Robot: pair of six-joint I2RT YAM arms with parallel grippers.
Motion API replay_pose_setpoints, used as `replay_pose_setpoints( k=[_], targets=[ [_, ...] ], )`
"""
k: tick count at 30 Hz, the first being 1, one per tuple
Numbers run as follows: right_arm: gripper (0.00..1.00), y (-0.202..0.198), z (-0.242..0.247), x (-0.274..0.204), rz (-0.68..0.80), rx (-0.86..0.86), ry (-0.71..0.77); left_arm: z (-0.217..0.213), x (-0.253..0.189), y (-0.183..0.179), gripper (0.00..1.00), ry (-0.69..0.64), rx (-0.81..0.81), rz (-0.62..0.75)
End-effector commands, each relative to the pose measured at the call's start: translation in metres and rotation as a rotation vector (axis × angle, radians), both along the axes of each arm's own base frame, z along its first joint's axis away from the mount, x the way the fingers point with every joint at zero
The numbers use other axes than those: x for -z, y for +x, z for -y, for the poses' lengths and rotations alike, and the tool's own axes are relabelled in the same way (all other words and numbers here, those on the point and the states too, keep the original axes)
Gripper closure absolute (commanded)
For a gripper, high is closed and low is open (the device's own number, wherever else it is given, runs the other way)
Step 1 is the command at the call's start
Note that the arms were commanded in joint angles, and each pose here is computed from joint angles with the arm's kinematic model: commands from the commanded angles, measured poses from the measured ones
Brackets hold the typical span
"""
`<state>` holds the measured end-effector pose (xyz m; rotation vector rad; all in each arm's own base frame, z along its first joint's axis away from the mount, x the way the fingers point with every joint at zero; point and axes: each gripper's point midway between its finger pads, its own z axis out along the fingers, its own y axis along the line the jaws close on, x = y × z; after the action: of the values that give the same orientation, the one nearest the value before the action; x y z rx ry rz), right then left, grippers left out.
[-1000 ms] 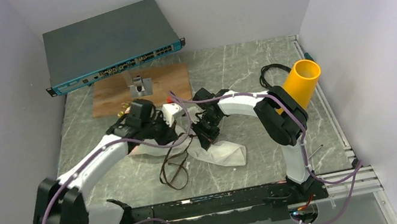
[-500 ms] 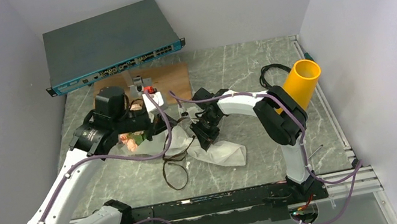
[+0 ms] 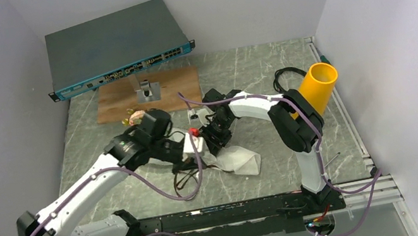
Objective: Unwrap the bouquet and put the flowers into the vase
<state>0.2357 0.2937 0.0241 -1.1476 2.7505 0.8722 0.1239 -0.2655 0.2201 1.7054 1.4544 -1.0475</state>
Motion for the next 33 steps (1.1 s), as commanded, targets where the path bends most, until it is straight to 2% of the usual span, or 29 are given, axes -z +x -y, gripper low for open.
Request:
replay_pose_setpoints(
  k=[1,5,8,12,15,16,19,23,25,28,33],
  targets=[
    [0.50,0.005,0.005,-0.009,0.026,-0.019,0.003,0.039,-0.001,0.009,1.00,-0.059,0.093,0.132],
    [0.43,0.013,0.007,-0.011,0.035,-0.012,0.009,0.065,0.006,0.025,0.98,-0.071,0.124,0.187],
    [0.37,0.016,0.009,-0.012,0.031,-0.010,0.017,0.087,0.013,0.028,0.88,-0.047,0.165,0.242],
    [0.26,0.015,0.010,-0.016,0.027,-0.015,0.032,0.101,0.008,0.038,0.69,-0.031,0.115,0.266],
    [0.20,0.013,0.011,-0.019,0.029,-0.023,0.041,0.080,0.008,0.032,0.45,0.022,0.104,0.256],
    [0.19,0.011,0.012,-0.020,0.030,-0.026,0.041,0.068,0.008,0.031,0.42,0.031,0.085,0.240],
    [0.15,0.008,0.015,-0.021,0.031,-0.037,0.039,0.024,0.005,0.025,0.41,0.028,0.031,0.168],
    [0.10,0.006,0.018,-0.024,0.041,-0.050,0.032,-0.045,0.031,0.009,0.50,0.150,0.018,0.158],
    [0.02,0.006,0.019,-0.027,0.047,-0.054,0.033,-0.069,0.048,-0.006,0.55,0.206,0.052,0.159],
    [0.00,0.005,0.019,-0.033,0.052,-0.056,0.038,-0.090,0.074,-0.026,0.57,0.263,0.121,0.164],
    [0.00,0.004,0.018,-0.039,0.050,-0.061,0.047,-0.093,0.113,-0.024,0.55,0.335,0.163,0.144]
  ],
)
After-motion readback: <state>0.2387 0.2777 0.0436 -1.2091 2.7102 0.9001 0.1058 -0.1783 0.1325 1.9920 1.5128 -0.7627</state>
